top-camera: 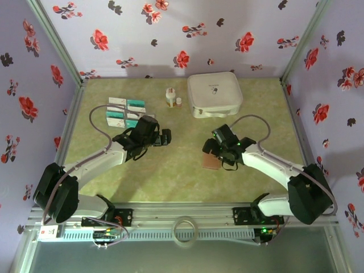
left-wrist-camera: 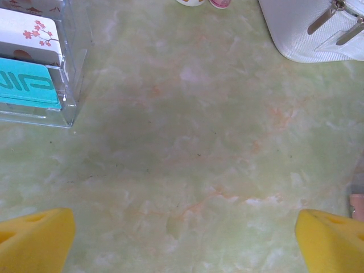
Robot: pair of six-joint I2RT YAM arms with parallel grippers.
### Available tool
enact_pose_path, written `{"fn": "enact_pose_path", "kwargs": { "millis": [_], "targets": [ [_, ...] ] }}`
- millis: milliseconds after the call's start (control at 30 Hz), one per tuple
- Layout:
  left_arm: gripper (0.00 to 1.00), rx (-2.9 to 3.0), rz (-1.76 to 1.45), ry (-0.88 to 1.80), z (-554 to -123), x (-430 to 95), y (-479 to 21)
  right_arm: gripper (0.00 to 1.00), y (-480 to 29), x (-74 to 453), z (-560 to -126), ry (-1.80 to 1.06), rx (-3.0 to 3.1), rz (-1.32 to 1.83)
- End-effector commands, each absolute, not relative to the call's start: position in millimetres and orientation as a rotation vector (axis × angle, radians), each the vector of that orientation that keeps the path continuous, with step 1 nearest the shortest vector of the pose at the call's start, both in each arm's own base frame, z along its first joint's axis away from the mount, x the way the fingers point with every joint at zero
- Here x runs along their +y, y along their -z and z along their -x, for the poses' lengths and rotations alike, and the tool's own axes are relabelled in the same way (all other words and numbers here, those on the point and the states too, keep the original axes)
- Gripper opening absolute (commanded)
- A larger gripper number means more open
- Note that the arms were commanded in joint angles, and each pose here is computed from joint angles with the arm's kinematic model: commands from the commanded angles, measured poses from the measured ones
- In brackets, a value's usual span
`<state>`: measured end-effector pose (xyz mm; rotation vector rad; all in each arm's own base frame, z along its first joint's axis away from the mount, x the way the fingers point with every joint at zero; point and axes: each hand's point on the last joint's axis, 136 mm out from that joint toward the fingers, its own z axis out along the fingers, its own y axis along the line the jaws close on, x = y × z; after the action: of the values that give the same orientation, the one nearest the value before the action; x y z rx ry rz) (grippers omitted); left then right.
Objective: Put the credit cards into the card holder
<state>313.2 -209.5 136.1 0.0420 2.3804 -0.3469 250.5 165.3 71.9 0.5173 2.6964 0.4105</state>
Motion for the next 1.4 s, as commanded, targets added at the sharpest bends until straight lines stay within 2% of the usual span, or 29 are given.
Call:
{"fn": "enact_pose_path", "kwargs": {
  "millis": [0,333,800,933,1133,1233,1367],
  "targets": [
    [1.0,2.388,-0.042,0.373,-313,-217,-138,0.91,-62,152,-242,-0.338,2.721,-0.528],
    [1.0,2.399,-0.048,0.387,-313,-222,-137,0.91,-47,182,-255,-0.395,2.77,-0.482],
    [1.0,2.409,-0.049,0.381,-312,-222,-135,0.9,-57,272,-276,-0.559,2.767,-0.296],
    [1.0,2.413,-0.05,0.379,-311,-222,-134,0.9,-65,273,-279,-0.561,2.748,-0.289],
    [1.0,2.418,-0.057,0.378,-310,-221,-133,0.89,-67,251,-262,-0.565,2.727,-0.342],
    [1.0,2.422,-0.063,0.379,-309,-222,-131,0.85,-63,247,-251,-0.644,2.711,-0.393],
    [1.0,2.436,-0.079,0.386,-309,-225,-127,0.68,-56,249,-242,-0.756,2.694,-0.443]
  ]
}}
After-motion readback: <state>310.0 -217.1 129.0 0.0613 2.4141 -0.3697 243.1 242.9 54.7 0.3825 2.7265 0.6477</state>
